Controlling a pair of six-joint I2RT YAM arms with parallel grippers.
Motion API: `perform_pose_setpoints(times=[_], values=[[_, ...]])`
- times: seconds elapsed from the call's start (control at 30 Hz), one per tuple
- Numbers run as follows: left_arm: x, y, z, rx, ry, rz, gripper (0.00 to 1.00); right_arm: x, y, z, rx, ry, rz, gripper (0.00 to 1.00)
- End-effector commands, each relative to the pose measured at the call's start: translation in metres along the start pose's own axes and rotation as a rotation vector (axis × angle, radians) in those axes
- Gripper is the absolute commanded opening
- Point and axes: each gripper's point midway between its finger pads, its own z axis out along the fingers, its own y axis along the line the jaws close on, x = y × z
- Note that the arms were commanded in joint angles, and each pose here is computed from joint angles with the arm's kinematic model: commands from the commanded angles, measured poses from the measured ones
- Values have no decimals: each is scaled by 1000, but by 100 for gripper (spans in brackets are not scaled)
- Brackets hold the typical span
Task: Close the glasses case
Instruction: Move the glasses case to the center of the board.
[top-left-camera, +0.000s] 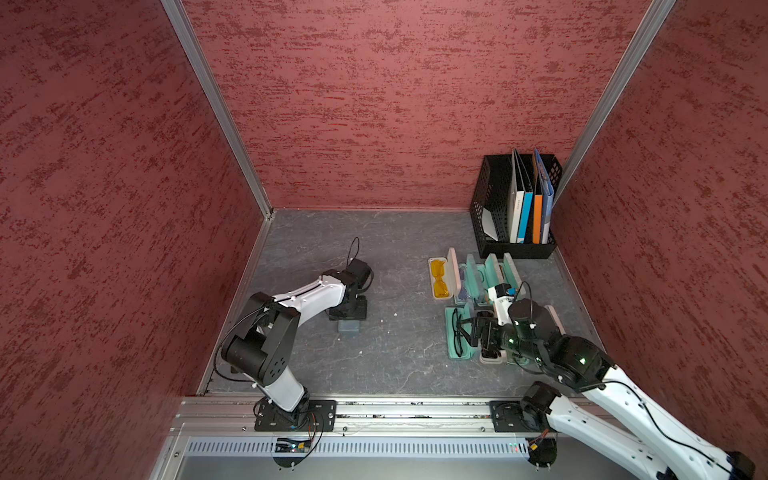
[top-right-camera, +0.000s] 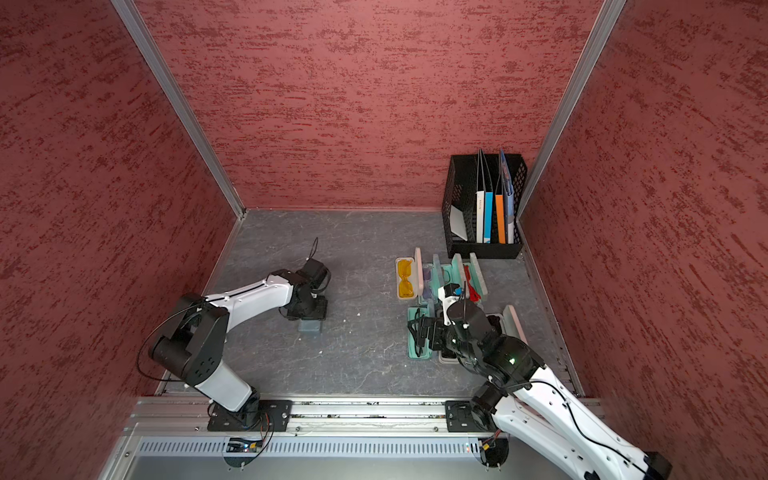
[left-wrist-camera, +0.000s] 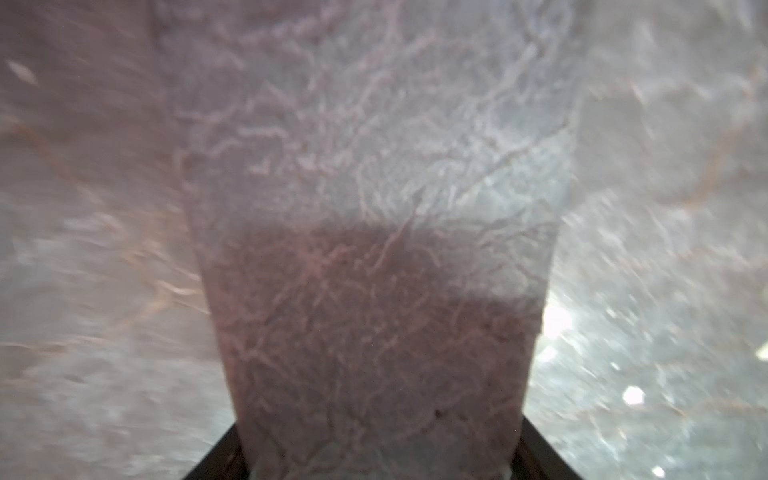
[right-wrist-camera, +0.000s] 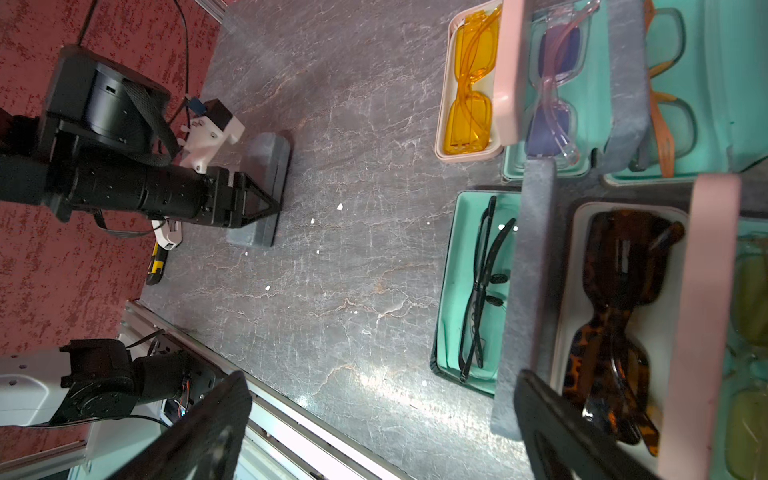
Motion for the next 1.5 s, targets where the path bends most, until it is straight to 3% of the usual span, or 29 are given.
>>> perform_pose_setpoints(times=[0.0, 0.27, 0.5, 0.6, 0.7, 0.83, 0.97, 1.03, 1.1, 1.3, 1.47], values=[[-36, 11, -13, 11, -95, 12, 66, -2, 3, 3, -19, -14, -7, 99], [-74, 22, -3, 6, -94, 38, 70, 1, 0, 10, -12, 1, -11, 99], [-103, 31, 4, -1, -121, 53, 82, 5, -4, 12, -4, 10, -17, 99], [-104, 27, -6, -8, -122, 52, 93, 6, -5, 12, -3, 12, -16, 99], [-101, 17, -37, -13, -188, 48, 100, 7, -6, 10, -4, 6, -10, 99], [-84, -15, -92, 96, -286, 37, 100, 8, -8, 10, 2, 20, 14, 99], [-50, -60, -125, 304, -309, 34, 100, 12, -10, 8, 9, 53, 43, 99], [-29, -97, -134, 479, -294, 59, 100, 14, -13, 7, 14, 69, 59, 99], [-7, -125, -131, 581, -252, 76, 99, 17, -16, 7, 17, 80, 73, 99], [41, -202, -107, 722, -114, 123, 97, 21, -17, 11, -26, 91, 128, 99], [56, -234, -80, 710, -25, 145, 94, 29, -16, 17, -57, 121, 145, 99]])
